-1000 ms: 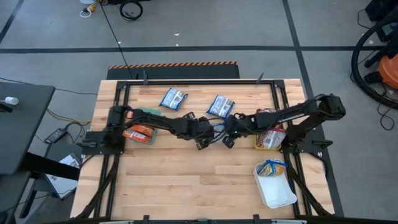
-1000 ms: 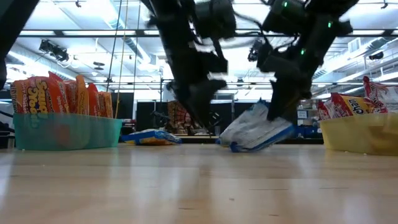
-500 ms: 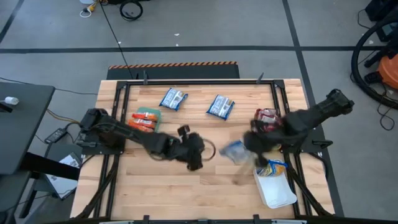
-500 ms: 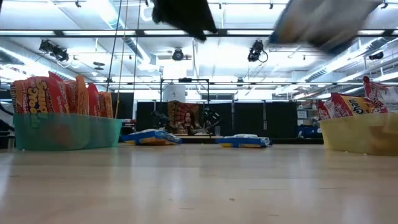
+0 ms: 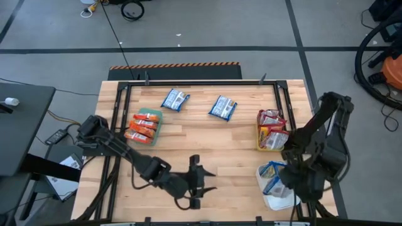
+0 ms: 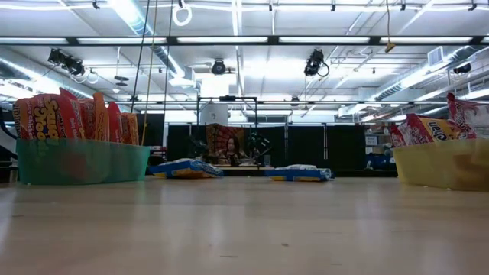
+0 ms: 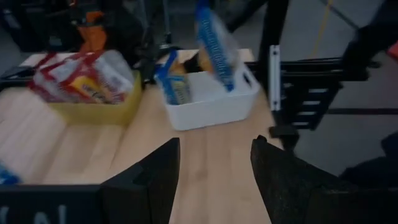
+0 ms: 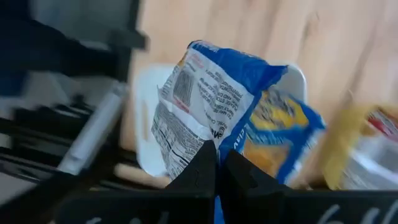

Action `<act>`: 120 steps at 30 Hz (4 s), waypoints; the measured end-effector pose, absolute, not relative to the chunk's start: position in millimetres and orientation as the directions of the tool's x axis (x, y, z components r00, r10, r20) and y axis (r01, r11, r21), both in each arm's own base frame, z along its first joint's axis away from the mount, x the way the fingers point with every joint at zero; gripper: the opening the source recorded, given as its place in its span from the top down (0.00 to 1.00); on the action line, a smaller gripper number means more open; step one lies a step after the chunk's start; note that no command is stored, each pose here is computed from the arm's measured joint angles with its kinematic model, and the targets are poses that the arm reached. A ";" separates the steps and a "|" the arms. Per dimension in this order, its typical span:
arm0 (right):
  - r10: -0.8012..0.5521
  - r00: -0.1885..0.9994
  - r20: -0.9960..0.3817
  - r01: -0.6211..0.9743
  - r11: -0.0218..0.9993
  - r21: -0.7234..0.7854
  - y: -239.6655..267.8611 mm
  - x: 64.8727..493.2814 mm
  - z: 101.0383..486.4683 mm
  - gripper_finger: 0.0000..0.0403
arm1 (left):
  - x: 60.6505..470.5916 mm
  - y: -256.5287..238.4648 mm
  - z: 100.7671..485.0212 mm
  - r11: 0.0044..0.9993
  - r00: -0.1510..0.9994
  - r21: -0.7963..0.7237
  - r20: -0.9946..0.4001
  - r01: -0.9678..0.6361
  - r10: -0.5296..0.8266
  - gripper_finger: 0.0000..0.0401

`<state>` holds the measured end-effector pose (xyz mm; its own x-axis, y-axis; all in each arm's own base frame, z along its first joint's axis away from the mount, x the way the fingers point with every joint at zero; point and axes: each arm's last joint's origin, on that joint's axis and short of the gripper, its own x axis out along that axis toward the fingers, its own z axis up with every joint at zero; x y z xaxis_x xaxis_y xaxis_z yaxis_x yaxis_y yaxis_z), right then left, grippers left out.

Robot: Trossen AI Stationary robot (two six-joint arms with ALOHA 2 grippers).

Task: Sort Maruchan noodles
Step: Put the blue noodle pack into the white bin

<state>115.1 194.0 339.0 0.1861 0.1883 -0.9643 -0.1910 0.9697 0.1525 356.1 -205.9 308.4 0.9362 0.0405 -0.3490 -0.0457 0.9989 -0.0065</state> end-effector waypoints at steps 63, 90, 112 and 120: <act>-0.583 0.300 -0.755 0.222 0.813 -0.539 -65.9 316.8 131.5 0.40 | 276.5 -200.5 217.7 0.978 0.808 -0.204 -0.568 0.046 -0.157 0.55; -0.605 0.432 -0.669 0.297 0.796 -0.528 -38.2 311.8 185.1 0.98 | 244.3 -240.7 292.1 0.998 0.816 0.014 -0.575 -0.059 0.056 0.55; 0.701 0.456 -0.548 -0.124 0.660 0.741 129.8 163.7 332.1 0.98 | 272.4 -229.5 313.7 0.978 0.922 -0.001 -0.334 -0.210 0.197 0.55; 0.696 0.152 -0.702 -0.127 0.718 0.684 149.4 124.8 295.6 0.99 | 282.3 -236.5 320.4 0.995 0.957 -0.048 -0.280 -0.091 0.074 0.55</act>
